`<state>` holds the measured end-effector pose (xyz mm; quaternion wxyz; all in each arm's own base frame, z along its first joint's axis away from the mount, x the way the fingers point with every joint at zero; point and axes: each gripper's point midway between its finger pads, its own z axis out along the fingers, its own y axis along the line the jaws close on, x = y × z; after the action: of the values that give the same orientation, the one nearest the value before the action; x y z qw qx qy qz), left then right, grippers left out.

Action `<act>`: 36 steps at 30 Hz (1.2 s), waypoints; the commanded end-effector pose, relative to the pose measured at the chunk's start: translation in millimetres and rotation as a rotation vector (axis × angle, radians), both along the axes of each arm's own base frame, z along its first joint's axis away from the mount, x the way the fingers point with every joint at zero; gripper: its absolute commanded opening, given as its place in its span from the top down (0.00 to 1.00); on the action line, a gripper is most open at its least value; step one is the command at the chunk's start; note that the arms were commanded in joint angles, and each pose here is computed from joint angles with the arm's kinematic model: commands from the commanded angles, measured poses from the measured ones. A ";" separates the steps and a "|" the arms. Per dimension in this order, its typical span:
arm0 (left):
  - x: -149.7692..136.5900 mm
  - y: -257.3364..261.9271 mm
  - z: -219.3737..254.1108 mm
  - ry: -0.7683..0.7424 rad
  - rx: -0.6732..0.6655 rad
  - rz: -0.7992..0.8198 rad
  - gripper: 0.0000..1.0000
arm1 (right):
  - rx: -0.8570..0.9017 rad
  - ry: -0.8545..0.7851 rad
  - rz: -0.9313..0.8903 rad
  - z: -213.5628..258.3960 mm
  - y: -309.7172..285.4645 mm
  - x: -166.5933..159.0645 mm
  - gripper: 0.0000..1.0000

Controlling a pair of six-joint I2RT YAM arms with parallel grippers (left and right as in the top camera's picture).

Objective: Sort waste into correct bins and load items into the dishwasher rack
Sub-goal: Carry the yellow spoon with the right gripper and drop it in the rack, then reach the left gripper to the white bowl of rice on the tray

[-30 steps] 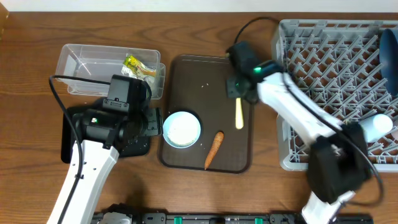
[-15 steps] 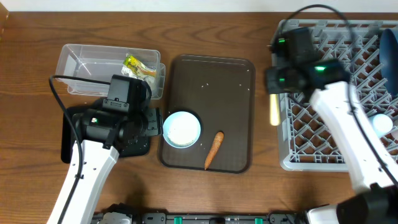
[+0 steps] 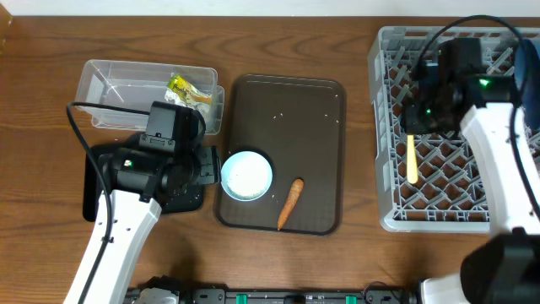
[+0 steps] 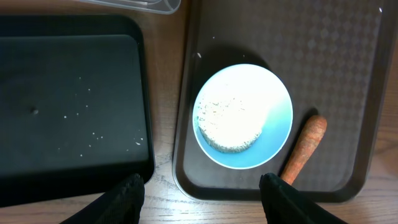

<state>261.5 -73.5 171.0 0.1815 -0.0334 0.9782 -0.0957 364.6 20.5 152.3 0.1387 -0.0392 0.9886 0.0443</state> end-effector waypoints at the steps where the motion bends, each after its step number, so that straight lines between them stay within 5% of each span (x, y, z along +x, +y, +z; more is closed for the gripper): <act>1: 1.7 2.4 1.0 -0.005 0.016 0.001 0.37 | 0.013 0.044 0.039 -17.0 5.6 2.4 0.70; 15: 1.6 2.5 0.9 -0.005 0.017 0.001 0.37 | 0.013 0.137 0.037 -47.7 5.5 1.6 0.39; 26: 1.7 2.3 1.0 -0.005 0.016 0.001 0.37 | 0.196 -0.108 0.121 39.1 44.8 -5.3 0.36; 36: 6.6 -14.2 -7.7 0.009 0.019 -0.052 0.37 | 0.200 -0.039 0.230 34.3 83.6 -27.9 0.31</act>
<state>265.5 -80.9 168.6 0.1824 -0.0219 0.9781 -0.0983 342.5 92.7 189.6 0.1683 -0.1243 0.9666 0.1479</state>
